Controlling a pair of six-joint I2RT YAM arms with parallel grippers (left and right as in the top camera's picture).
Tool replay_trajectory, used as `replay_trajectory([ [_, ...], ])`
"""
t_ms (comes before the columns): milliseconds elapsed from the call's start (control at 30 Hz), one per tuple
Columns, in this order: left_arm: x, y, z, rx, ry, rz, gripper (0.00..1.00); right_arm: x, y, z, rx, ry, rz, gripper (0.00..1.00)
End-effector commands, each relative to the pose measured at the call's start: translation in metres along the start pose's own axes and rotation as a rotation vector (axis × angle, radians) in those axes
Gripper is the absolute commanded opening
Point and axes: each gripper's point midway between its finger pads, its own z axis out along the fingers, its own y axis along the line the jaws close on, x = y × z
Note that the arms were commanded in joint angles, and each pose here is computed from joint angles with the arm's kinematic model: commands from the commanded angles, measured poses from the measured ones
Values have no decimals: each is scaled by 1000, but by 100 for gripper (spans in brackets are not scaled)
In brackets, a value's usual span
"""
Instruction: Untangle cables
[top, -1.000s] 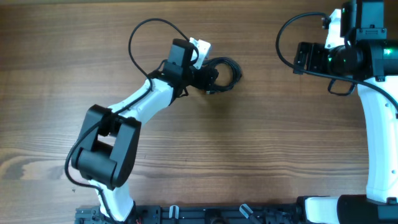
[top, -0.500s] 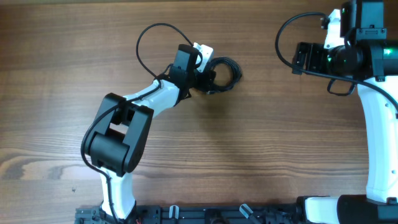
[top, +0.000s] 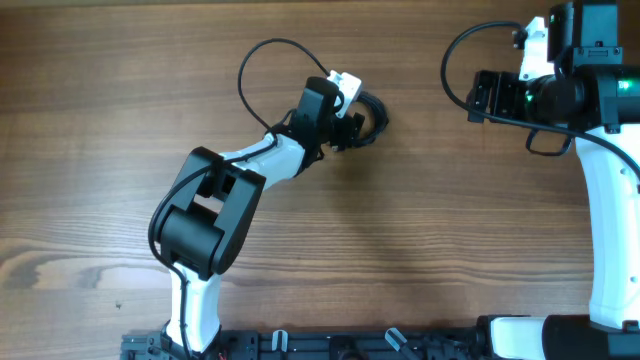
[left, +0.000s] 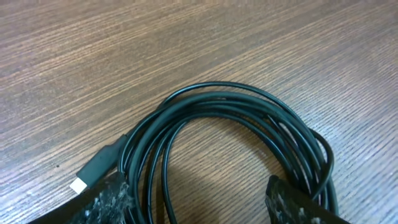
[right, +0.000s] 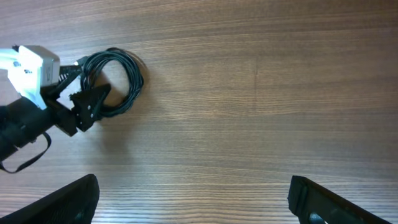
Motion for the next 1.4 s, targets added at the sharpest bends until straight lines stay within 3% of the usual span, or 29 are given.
replay_trajectory([
  [0,-35,-5,-4,24,-77,16,73,-5,7,-14,-27,-42,-29,100],
  [167,-29,-1,3,10,-72,57,76,-2,14,-14,-69,-31,-37,100],
  [367,-16,35,9,-90,-45,29,77,7,21,-17,-101,-3,-44,100],
  [633,5,15,19,40,7,-76,72,5,30,-22,-136,-24,-52,100],
  [833,6,15,19,40,9,-88,54,4,30,-22,-137,-29,-53,100],
  [867,6,16,19,37,9,-88,46,4,30,-22,-137,-29,-53,100],
  [933,7,16,19,37,15,-89,4,4,30,-22,-136,-29,-53,100],
  [1033,14,30,19,-48,37,-111,4,4,30,-22,-137,-28,-53,100],
  [1200,18,31,18,-54,54,-113,4,4,30,-22,-137,-28,-53,100],
  [1367,-4,29,6,-53,8,-136,4,3,30,-22,-137,-32,-53,100],
])
